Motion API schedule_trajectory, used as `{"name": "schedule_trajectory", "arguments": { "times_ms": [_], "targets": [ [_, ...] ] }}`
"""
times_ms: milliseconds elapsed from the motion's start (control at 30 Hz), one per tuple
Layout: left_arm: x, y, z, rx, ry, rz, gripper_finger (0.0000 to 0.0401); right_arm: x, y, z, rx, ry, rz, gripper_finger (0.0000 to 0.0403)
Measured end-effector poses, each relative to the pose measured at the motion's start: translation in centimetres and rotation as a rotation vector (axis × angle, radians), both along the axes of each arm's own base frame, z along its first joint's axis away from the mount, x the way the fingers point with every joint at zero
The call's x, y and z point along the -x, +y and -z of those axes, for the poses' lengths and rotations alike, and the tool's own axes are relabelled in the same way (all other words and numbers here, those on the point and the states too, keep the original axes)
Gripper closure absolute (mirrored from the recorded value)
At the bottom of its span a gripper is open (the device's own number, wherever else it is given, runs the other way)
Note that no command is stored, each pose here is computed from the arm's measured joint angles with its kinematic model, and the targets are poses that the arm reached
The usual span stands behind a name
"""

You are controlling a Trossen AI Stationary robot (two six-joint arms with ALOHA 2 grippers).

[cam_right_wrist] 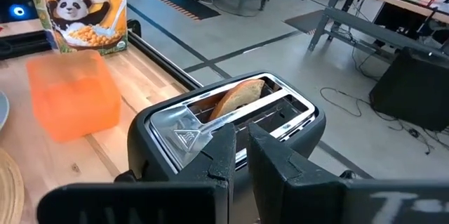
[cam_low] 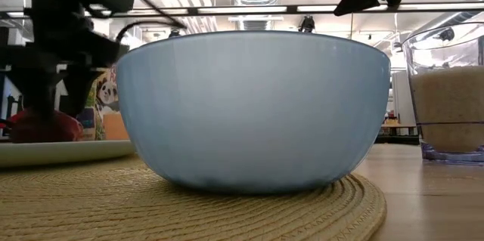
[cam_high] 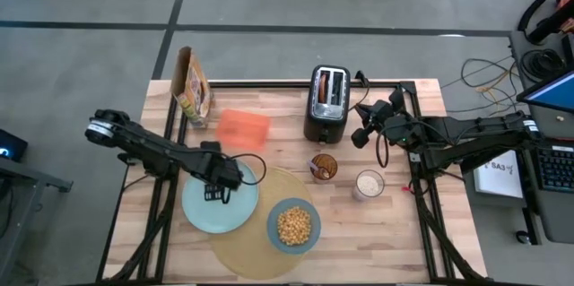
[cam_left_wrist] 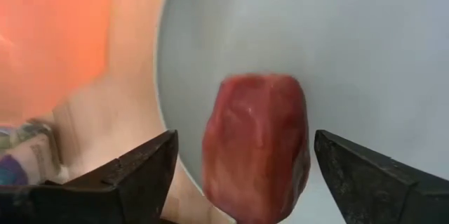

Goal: Arrange a breakfast setting
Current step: Put the bagel on the blue plate from the toaster

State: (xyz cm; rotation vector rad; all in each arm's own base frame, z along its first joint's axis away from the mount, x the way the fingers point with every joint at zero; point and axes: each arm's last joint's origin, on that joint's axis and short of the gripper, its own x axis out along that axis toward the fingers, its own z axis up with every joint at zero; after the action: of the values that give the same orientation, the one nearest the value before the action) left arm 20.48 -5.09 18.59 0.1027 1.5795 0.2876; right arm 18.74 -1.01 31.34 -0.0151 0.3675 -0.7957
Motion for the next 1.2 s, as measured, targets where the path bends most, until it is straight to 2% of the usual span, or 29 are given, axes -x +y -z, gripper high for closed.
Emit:
{"name": "schedule_trajectory", "arguments": {
  "times_ms": [133, 233, 367, 433, 533, 633, 700, 867, 1000, 1200],
  "targets": [
    [0.0, 0.2, -1.6, -0.055, -0.095, 0.009, 0.0086, -0.1, -0.1, -0.3, -0.027, -0.025, -0.006, 0.0376],
    [0.5, 0.6, -3.2, -0.116, -0.193, 0.009, 0.0087, -0.8, -0.4, -1.6, -0.058, -0.059, -0.029, 0.0376],
    [1.3, 1.2, -5.5, -0.228, -0.401, -0.009, 0.0092, -2.1, -1.4, -3.5, -0.094, -0.095, 0.036, 0.0376],
    [1.8, 1.6, -6.7, -0.307, -0.532, -0.013, 0.0094, -3.0, -2.1, -4.5, -0.121, -0.098, 0.073, 0.0376],
    [2.2, 2.1, -8.5, -0.485, -0.743, -0.037, 0.0099, -4.3, -3.5, -5.7, -0.199, -0.076, 0.111, 0.0376],
    [2.7, 2.5, -10.1, -0.648, -0.871, -0.069, 0.0103, -5.6, -5.4, -6.5, -0.31, -0.058, 0.164, 0.0376],
    [3.2, 2.8, -11.0, -0.722, -0.916, -0.093, 0.0106, -6.3, -6.6, -6.8, -0.375, -0.021, 0.211, 0.0376],
    [4.3, 3.2, -11.7, -0.803, -0.972, -0.184, 0.0107, -7.4, -9.4, -6.8, -0.488, 0.067, 0.399, 0.0376],
    [4.9, 3.5, -10.6, -0.881, -1.002, -0.285, 0.0107, -8.7, -11.5, -6.3, -0.504, 0.08, 0.467, 0.0376],
    [5.2, 3.5, -8.5, -0.885, -0.996, -0.301, 0.0107, -11.1, -14.1, -5.7, -0.512, 0.091, 0.507, 0.0376]
  ]
}}
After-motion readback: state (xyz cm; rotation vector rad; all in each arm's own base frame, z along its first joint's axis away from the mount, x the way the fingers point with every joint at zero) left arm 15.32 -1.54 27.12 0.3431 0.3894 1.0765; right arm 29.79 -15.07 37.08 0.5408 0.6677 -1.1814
